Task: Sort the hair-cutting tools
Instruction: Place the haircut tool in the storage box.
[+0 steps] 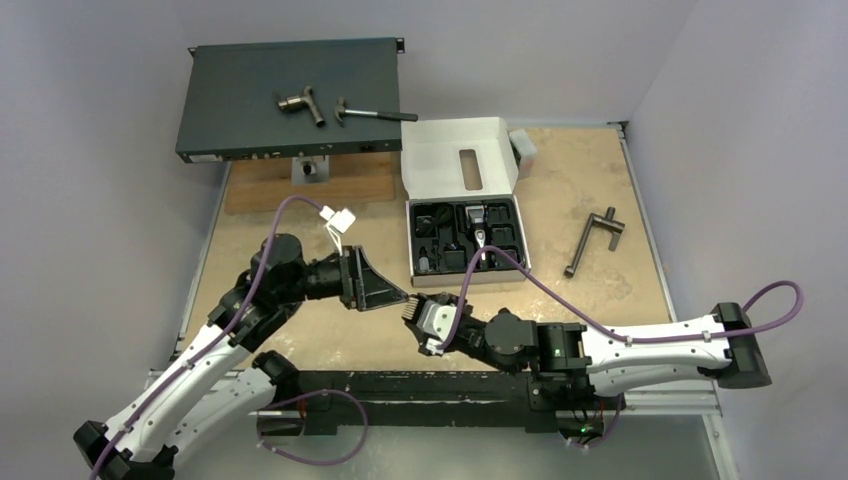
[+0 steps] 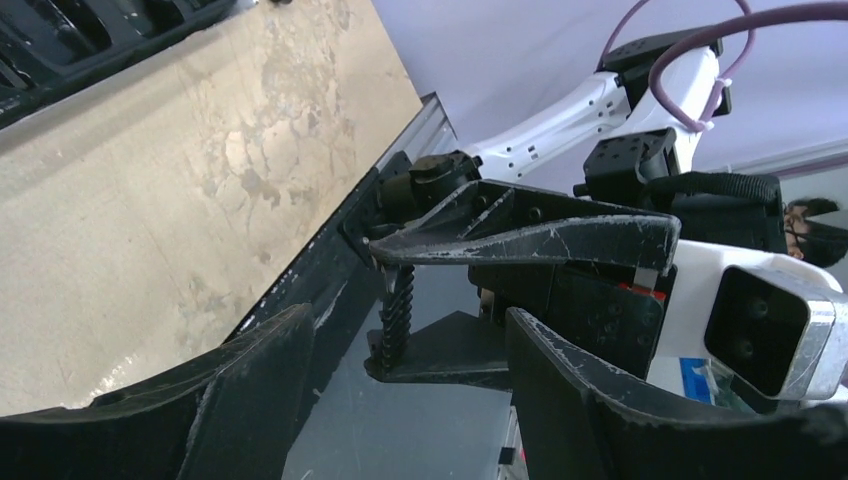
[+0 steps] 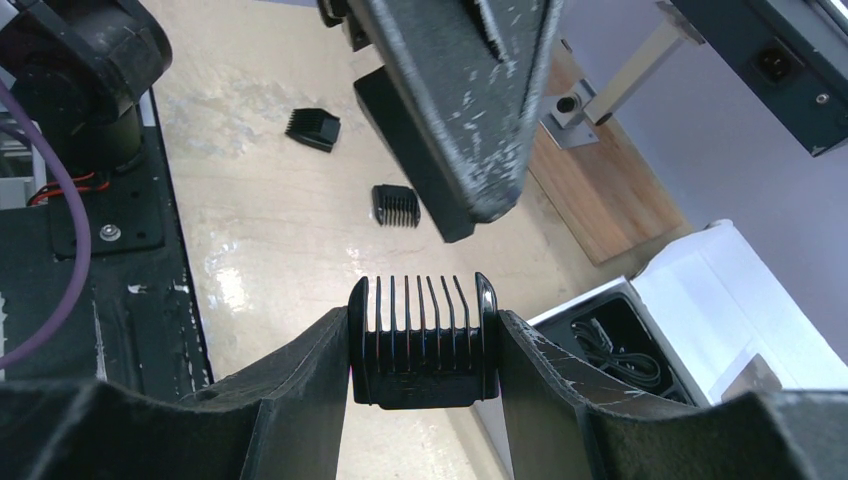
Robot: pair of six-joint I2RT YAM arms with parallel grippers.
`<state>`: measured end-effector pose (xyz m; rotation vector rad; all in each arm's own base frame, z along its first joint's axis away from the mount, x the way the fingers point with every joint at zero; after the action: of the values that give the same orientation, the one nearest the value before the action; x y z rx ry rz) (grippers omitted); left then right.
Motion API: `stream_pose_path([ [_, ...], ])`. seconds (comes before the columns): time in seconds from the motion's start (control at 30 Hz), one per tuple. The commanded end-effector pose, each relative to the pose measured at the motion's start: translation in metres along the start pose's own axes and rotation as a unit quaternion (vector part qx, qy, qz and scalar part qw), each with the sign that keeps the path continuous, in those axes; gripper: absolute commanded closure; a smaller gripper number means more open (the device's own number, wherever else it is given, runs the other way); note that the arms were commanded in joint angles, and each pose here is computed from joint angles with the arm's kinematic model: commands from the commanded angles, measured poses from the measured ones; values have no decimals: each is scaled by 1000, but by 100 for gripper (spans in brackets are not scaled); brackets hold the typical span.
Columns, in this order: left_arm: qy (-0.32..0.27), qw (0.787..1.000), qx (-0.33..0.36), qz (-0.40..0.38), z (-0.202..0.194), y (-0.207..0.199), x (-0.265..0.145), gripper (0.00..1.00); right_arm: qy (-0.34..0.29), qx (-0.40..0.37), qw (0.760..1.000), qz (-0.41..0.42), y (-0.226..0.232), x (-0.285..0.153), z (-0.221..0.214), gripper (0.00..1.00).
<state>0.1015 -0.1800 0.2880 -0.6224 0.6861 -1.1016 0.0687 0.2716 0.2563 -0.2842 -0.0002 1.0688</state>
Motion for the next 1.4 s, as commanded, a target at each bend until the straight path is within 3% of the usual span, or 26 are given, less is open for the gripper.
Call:
stream_pose_path([
  [0.0,1,999,42,-23,6,-16,0,31,-41,9,999,-24,-7,0,23,100],
  [0.23,37,998,39,-12,-5,-9,14,36,-51,19,998,-23,-10,-7,26,100],
  [0.47,40,998,41,-18,-4,-10,18,49,-61,13,998,-5,-7,-9,29,100],
  [0.73,39,997,37,-51,0,-17,23,75,-61,10,998,0,-5,-10,27,100],
  [0.93,43,995,32,-79,-1,-19,26,86,-60,9,998,-2,-5,-11,24,100],
  [1.07,49,994,31,-93,-2,-21,27,100,-62,11,998,-3,-6,-12,25,100],
  [1.37,29,995,40,-92,-4,-22,21,100,-67,21,998,-5,-7,-14,28,99],
])
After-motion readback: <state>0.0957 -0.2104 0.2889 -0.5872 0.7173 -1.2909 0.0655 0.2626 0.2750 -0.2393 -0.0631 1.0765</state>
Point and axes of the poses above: each gripper's point midway between its finger pads, its own x axis out along the fingers, its own y axis along the line the jaws close on, z = x × y, the point moved 7 cm from there along -x, back along the fingers, and after that the axes turned 9 degrees about x, right-handed, at the moved point
